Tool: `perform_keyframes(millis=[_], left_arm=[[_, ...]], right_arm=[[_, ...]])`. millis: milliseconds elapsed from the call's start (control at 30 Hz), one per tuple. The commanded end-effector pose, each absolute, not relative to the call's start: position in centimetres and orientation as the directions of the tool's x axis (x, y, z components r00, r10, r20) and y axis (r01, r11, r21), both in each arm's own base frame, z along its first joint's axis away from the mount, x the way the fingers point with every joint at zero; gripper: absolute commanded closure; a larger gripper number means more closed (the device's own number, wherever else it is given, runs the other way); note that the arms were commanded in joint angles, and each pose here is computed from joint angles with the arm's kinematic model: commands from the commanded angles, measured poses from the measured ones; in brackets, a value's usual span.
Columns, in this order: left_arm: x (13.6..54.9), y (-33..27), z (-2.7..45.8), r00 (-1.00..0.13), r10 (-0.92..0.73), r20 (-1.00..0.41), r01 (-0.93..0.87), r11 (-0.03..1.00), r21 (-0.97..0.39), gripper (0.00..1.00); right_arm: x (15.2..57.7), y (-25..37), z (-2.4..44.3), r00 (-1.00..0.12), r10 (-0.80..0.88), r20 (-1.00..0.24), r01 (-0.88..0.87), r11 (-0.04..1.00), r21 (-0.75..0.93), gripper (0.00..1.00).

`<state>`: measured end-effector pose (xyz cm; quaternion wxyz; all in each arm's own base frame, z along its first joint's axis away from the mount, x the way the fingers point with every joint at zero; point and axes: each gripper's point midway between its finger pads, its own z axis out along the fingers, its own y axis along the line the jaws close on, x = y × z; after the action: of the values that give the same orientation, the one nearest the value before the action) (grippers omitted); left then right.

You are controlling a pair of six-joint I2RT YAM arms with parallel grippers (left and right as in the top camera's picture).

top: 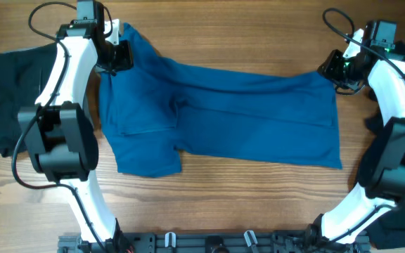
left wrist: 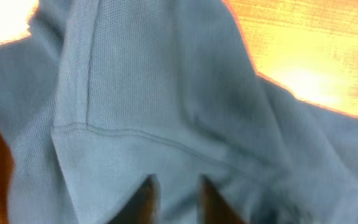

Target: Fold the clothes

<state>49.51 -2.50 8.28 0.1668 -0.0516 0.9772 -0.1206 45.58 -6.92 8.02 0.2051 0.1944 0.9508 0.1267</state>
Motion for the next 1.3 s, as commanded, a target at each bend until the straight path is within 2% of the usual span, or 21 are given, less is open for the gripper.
perform_keyframes(millis=[0,133,267,333,400,433,467,600,667,733,867,900,933,1000,1067,1100,1133,1167,1200,1233,1267], left_arm=[[53.0,-0.6,7.3,-0.897,-0.143,-0.418,-0.053,0.974,-0.221,0.54],[56.3,0.2,8.5,-0.825,-0.149,-0.546,-0.032,0.975,-0.218,0.47],[56.5,0.2,5.2,-0.847,-0.151,-0.510,-0.041,0.975,-0.220,0.47],[56.0,0.2,3.1,-0.869,-0.152,-0.470,-0.051,0.974,-0.221,0.54],[55.9,0.2,2.1,-0.877,-0.153,-0.455,-0.055,0.974,-0.221,0.54],[55.9,0.2,1.6,-0.880,-0.153,-0.449,-0.056,0.974,-0.221,0.56],[55.7,0.2,1.1,-0.885,-0.153,-0.440,-0.059,0.974,-0.220,0.57],[55.6,0.7,0.3,-0.890,-0.154,-0.430,-0.076,0.978,-0.193,0.56],[55.6,1.0,0.3,-0.889,-0.155,-0.431,-0.082,0.980,-0.182,0.34],[55.7,1.0,0.3,-0.887,-0.155,-0.435,-0.082,0.980,-0.182,0.22],[55.8,1.0,0.4,-0.885,-0.154,-0.439,-0.081,0.980,-0.182,0.19],[55.8,1.0,0.4,-0.885,-0.154,-0.439,-0.081,0.980,-0.182,0.17],[55.9,0.9,0.6,-0.883,-0.154,-0.443,-0.079,0.980,-0.183,0.15],[56.9,0.7,4.3,-0.850,-0.151,-0.504,-0.057,0.979,-0.198,0.14],[58.0,0.8,10.1,-0.788,-0.147,-0.598,-0.033,0.980,-0.196,0.21],[58.0,0.4,12.8,-0.762,-0.143,-0.632,-0.014,0.979,-0.205,0.36],[57.0,-1.0,14.8,-0.764,-0.136,-0.631,0.028,0.970,-0.243,0.57],[55.7,-2.0,14.7,-0.797,-0.129,-0.590,0.037,0.965,-0.261,0.80],[54.3,-2.7,13.7,-0.838,-0.122,-0.532,0.032,0.962,-0.270,0.91],[52.1,-3.8,11.9,-0.896,-0.105,-0.432,0.020,0.961,-0.276,0.96],[50.7,-4.8,10.9,-0.923,-0.055,-0.382,0.056,0.960,-0.274,0.96]], right_arm=[[46.5,-9.0,4.6,-0.865,0.331,-0.377,0.273,0.941,0.201,0.46],[47.9,-9.7,2.0,-0.856,0.329,-0.400,0.275,0.943,0.187,0.38],[47.5,-9.6,-1.4,-0.876,0.336,-0.346,0.286,0.939,0.189,0.36],[47.2,-9.5,-2.3,-0.884,0.338,-0.322,0.290,0.938,0.188,0.51],[47.1,-9.6,-2.6,-0.884,0.341,-0.319,0.293,0.937,0.188,0.75],[47.2,-9.6,-2.5,-0.881,0.346,-0.322,0.298,0.935,0.191,0.91],[47.3,-9.8,-2.4,-0.869,0.379,-0.318,0.329,0.923,0.201,0.96],[47.7,-10.9,-0.9,-0.769,0.576,-0.277,0.476,0.805,0.353,0.96],[47.6,-11.7,-0.7,-0.728,0.637,-0.254,0.528,0.757,0.386,0.96],[47.5,-12.2,-0.7,-0.722,0.644,-0.255,0.535,0.752,0.385,0.96],[47.4,-13.3,-0.6,-0.712,0.649,-0.269,0.538,0.749,0.386,0.96],[47.4,-13.3,-0.6,-0.711,0.651,-0.266,0.537,0.747,0.392,0.87],[47.5,-13.2,-0.4,-0.713,0.649,-0.264,0.527,0.745,0.409,0.53],[48.1,-12.1,1.1,-0.760,0.576,-0.301,0.414,0.786,0.460,0.55],[48.4,-12.2,3.4,-0.752,0.563,-0.343,0.384,0.797,0.465,0.57],[48.5,-12.3,5.3,-0.741,0.559,-0.372,0.369,0.802,0.470,0.56],[48.2,-11.7,8.1,-0.733,0.556,-0.393,0.344,0.801,0.490,0.57],[47.7,-10.8,10.0,-0.736,0.551,-0.393,0.316,0.793,0.520,0.66],[47.3,-9.8,11.3,-0.746,0.545,-0.382,0.291,0.783,0.549,0.76],[46.2,-7.9,12.5,-0.774,0.534,-0.341,0.270,0.764,0.585,0.88],[45.5,-7.0,12.5,-0.791,0.526,-0.313,0.274,0.762,0.587,0.94]])
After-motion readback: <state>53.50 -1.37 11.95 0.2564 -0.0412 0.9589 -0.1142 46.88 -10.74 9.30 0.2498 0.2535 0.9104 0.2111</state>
